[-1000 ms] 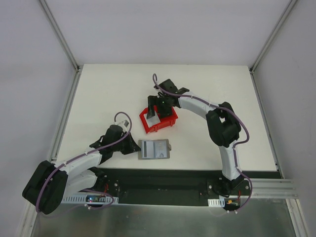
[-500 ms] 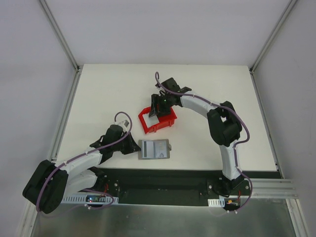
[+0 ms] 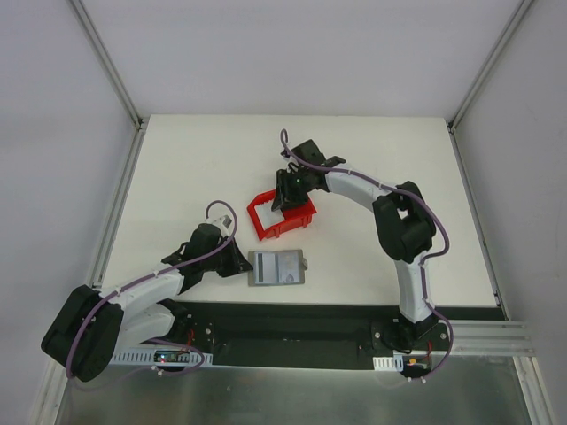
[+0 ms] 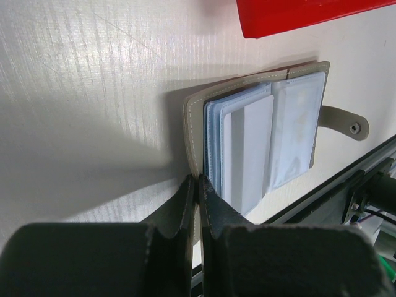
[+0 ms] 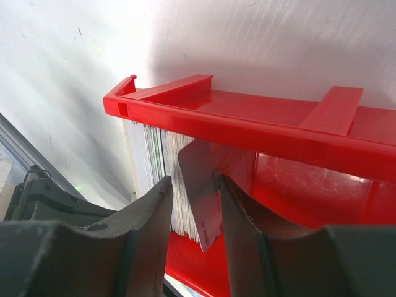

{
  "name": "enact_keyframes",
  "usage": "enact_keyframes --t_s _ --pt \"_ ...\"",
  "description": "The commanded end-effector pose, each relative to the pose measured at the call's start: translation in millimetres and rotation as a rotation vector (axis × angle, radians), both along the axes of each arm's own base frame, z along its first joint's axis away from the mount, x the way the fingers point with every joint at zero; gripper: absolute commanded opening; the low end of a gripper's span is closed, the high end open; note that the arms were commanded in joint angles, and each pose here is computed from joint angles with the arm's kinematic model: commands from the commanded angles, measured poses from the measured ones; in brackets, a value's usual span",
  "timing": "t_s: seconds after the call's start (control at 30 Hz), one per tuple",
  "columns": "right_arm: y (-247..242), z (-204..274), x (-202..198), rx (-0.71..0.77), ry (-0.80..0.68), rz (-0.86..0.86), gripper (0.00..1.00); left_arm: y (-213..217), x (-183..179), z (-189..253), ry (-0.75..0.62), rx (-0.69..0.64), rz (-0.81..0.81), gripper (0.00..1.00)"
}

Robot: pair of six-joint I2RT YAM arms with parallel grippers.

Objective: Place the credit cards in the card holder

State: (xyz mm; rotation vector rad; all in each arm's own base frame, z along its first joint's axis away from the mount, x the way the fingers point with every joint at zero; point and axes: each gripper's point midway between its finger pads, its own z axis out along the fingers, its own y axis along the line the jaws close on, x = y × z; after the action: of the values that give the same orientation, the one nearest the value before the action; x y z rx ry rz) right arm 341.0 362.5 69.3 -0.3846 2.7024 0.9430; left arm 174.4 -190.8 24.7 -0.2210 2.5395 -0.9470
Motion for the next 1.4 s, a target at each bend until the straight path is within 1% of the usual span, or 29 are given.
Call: enact_keyframes --t_s 0.0,0.17,0.33,0.5,0.63,0.73,0.77,0.93,1.17,1.27,1.37 --pt "5.0 40.6 0.0 0.08 -0.055 0.011 0.38 -6.3 10.8 12.0 -0.048 -0.016 -0.021 0.0" --pt "6.5 44.9 -0.8 0.094 -0.057 0.015 0.36 -6.4 10.0 11.1 -0.044 -0.017 -0.023 0.0" --pt "5.6 42.9 0.1 0.092 -0.052 0.012 0.27 -7.1 10.0 11.8 -0.045 -0.019 -0.027 0.0" --pt "3.3 42.9 2.6 0.087 -0.054 0.001 0.2 -7.4 9.9 11.3 -0.042 -0.02 -0.027 0.0" --pt "-1.7 42.8 8.7 0.063 -0.077 -0.016 0.1 -7.6 9.4 11.0 -0.043 -0.021 -0.031 0.0" --pt "-9.5 40.6 14.7 0.016 -0.103 -0.029 0.02 -6.9 9.3 9.9 -0.042 -0.017 -0.03 0.0" --pt "-12.0 40.5 16.4 -0.002 -0.111 -0.031 0.0 -6.9 8.6 9.4 -0.04 -0.018 -0.03 0.0" --pt "-23.0 42.9 21.2 -0.076 -0.161 -0.031 0.01 -7.2 7.3 8.8 -0.038 -0.02 -0.033 0.0" --pt "-42.2 73.3 24.1 -0.141 -0.285 -0.073 0.0 -12.5 9.2 20.3 -0.071 -0.049 -0.062 0.0" --pt "-52.4 70.2 24.5 -0.182 -0.282 -0.087 0.0 -15.4 9.0 26.5 -0.077 -0.071 -0.068 0.0" --pt "-52.1 70.2 24.4 -0.168 -0.275 -0.102 0.0 -20.3 6.4 29.8 -0.059 -0.09 -0.094 0.0"
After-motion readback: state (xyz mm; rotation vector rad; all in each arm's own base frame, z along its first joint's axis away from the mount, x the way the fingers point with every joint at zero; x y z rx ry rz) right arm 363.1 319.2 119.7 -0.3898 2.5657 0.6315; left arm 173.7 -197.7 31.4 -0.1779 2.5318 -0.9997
